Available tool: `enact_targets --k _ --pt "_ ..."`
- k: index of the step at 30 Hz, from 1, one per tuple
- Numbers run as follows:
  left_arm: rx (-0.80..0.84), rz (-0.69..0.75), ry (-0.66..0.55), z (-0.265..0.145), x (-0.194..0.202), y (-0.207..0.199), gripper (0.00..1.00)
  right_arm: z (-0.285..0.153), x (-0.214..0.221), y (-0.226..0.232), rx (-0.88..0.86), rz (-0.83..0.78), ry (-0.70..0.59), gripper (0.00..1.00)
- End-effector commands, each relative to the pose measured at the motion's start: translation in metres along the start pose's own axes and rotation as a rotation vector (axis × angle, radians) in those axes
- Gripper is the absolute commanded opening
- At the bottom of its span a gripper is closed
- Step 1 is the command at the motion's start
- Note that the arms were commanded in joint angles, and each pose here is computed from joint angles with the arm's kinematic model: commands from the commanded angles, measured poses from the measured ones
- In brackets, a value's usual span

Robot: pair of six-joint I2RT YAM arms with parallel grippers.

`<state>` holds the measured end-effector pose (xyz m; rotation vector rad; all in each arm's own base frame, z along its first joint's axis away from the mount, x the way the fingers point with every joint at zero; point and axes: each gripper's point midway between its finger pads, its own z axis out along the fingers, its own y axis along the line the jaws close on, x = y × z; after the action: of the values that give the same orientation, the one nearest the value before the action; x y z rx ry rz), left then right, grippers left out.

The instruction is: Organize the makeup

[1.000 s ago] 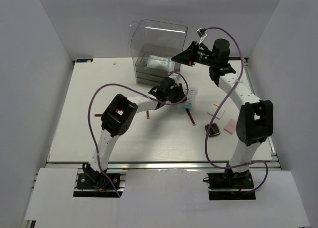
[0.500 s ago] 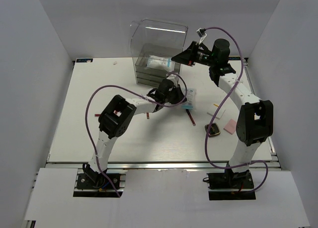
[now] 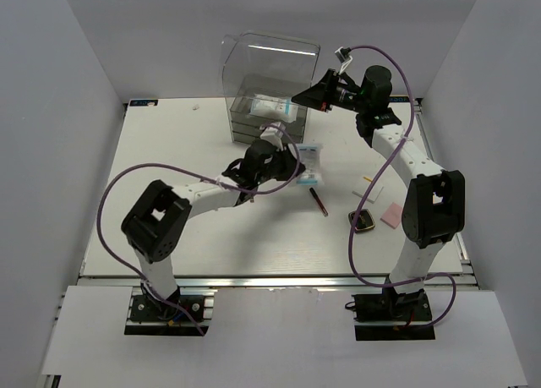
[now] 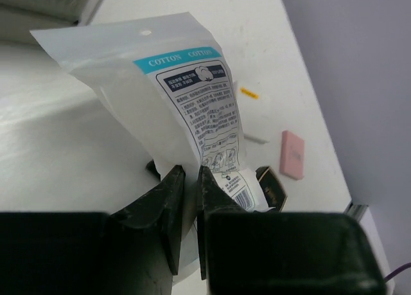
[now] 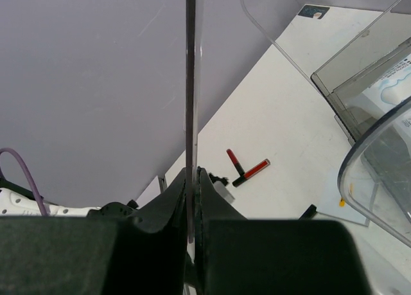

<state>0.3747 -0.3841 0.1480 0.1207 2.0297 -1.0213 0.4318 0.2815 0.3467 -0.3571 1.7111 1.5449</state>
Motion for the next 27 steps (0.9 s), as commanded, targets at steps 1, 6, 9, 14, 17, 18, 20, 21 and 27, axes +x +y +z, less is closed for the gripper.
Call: enact_targets --k 1,6,9,14,17,18,20,21,27 --pt "-0.053 0.004 -0.097 -0.043 -0.033 -0.005 0.00 -0.012 -0.027 0.033 -0.047 -0.127 -0.074 0.07" --pt "-0.177 -0.126 -0.243 -0.105 -0.066 0.033 0.00 -0.014 -0.026 0.031 -0.042 -0.124 -0.076 0.07" --pt "-0.204 -0.269 -0.395 -0.140 -0.100 0.056 0.00 -0.013 -0.026 0.030 -0.042 -0.120 -0.071 0.06" --pt "-0.178 -0.390 -0.573 -0.149 -0.151 0.082 0.00 -0.013 -0.022 0.024 -0.030 -0.105 -0.068 0.07" --pt "-0.133 -0.388 -0.613 -0.132 -0.183 0.077 0.00 -0.013 -0.022 0.024 -0.028 -0.109 -0.066 0.06" --pt "-0.152 -0.388 -0.584 -0.114 -0.179 0.089 0.00 -0.013 -0.022 0.024 -0.026 -0.109 -0.066 0.07" --pt "-0.109 -0.376 -0.602 -0.099 -0.204 0.079 0.00 -0.014 -0.021 0.023 -0.022 -0.111 -0.065 0.06" --pt "-0.098 -0.376 -0.597 -0.091 -0.208 0.078 0.00 -0.014 -0.021 0.023 -0.020 -0.114 -0.066 0.06" --pt "-0.046 -0.387 -0.576 -0.042 -0.234 0.078 0.00 -0.016 -0.017 0.022 -0.015 -0.119 -0.062 0.07"
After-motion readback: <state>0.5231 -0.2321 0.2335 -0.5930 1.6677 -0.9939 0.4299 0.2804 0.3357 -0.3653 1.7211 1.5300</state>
